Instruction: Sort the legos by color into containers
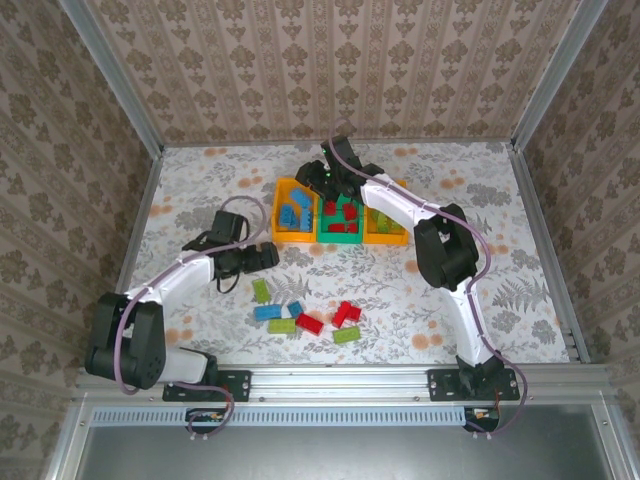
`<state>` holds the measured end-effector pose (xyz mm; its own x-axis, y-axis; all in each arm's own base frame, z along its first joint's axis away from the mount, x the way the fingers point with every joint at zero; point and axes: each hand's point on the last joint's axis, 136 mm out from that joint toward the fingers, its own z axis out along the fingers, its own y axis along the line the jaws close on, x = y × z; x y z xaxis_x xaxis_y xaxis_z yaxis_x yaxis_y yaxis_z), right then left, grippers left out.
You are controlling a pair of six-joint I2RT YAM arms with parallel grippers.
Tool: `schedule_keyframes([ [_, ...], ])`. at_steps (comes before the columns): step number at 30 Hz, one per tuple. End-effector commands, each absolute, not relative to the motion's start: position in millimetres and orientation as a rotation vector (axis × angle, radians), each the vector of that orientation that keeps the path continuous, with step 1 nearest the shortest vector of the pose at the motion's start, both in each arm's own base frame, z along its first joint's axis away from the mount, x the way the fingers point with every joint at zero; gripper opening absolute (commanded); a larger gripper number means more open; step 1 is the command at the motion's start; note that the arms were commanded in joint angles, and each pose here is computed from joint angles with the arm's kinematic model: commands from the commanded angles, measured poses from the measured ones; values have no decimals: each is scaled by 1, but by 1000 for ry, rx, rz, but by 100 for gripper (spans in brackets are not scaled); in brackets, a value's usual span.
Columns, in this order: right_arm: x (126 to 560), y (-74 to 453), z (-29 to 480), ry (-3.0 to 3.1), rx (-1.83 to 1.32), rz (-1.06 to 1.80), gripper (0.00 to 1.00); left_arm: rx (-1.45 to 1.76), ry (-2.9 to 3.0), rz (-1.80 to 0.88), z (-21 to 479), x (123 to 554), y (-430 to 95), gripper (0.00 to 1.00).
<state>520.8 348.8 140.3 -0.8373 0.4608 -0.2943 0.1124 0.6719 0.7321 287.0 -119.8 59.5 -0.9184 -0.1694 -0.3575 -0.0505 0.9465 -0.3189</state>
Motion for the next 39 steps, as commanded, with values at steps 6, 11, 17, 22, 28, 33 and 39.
schedule_keyframes([
  [6, 522, 351, 154, 2406, 439, 1029, 60, -251, 2883, -491, 43, 247, -128, 98],
  [11, 513, 346, 168, 2377, 425, 1047, 62, -260, 2950, -476, 36, 231, -130, 95],
  [17, 490, 325, 181, 2359, 352, 976, 64, -293, 3004, -450, 24, 219, -129, 92],
  [22, 468, 287, 180, 2392, 300, 800, 67, -289, 3028, -438, 18, 220, -133, 86],
  [28, 445, 223, 177, 2399, 375, 643, 68, -266, 3055, -404, 10, 226, -136, 75],
  [33, 422, 166, 170, 2405, 441, 477, 70, -171, 3080, -390, 6, 230, -144, 66],
  [39, 391, 100, 160, 2419, 509, 258, 74, -106, 3100, -334, 1, 236, -146, 52],
])
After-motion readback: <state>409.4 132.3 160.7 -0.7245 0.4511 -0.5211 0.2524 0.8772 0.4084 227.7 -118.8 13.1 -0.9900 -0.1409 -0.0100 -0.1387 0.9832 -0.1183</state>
